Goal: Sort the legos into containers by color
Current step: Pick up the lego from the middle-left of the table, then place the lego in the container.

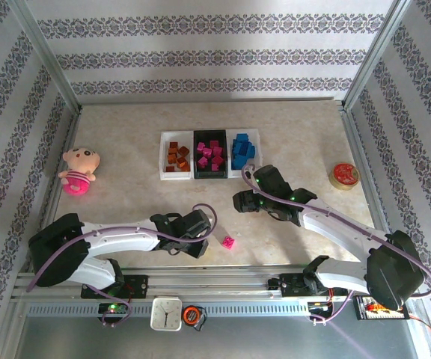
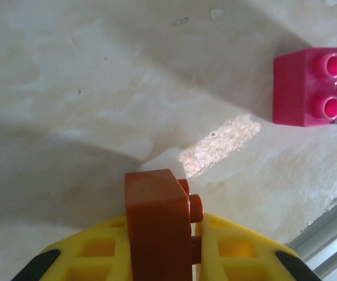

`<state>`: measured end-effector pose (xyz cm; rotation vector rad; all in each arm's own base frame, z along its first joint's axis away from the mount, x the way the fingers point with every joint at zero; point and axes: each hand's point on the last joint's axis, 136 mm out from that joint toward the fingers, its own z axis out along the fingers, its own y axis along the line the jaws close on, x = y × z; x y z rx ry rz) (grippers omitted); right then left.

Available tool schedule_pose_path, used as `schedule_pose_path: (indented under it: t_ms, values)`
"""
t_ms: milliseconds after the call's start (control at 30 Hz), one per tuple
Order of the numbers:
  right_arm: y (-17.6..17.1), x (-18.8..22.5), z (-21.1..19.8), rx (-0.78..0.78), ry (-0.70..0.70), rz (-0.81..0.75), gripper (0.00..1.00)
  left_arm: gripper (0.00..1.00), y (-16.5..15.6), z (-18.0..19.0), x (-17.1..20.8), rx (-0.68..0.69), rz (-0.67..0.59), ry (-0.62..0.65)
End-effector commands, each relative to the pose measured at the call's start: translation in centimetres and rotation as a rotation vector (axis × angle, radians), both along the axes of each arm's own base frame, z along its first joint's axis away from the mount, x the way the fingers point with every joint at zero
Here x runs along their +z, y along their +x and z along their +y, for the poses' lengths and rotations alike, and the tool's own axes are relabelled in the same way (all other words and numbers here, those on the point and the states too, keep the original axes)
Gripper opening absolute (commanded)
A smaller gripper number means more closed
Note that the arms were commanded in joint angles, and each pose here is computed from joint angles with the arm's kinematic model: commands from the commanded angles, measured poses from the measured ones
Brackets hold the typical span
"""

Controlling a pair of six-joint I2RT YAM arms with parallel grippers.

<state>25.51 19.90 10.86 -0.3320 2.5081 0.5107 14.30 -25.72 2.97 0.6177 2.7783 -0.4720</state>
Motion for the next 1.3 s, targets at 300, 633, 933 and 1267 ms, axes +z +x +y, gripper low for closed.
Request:
schedule_pose_path:
  t_ms: [300,633,933,1267]
  values:
    - [0.0,0.2,0.0,-0.01,-0.003,-0.015,0.7,0.15,14.4,9.1,9.7,0.445,-0.34,-0.086]
    - [-0.5,0.0,-0.6,-0.018,-0.015,-0.01,0.7,0.15,26.9,11.6,10.8,0.573,-0.403,0.007]
    - [-1.0,-0.2,-1.0,-0.023,-0.02,-0.004,0.7,0.27,32.7,12.2,8.8,0.582,-0.37,0.095]
    - [-4.3,-1.9,1.3,0.123,-0.006,0.064,0.71,0.59,34.0,10.7,12.1,0.57,-0.388,-0.014]
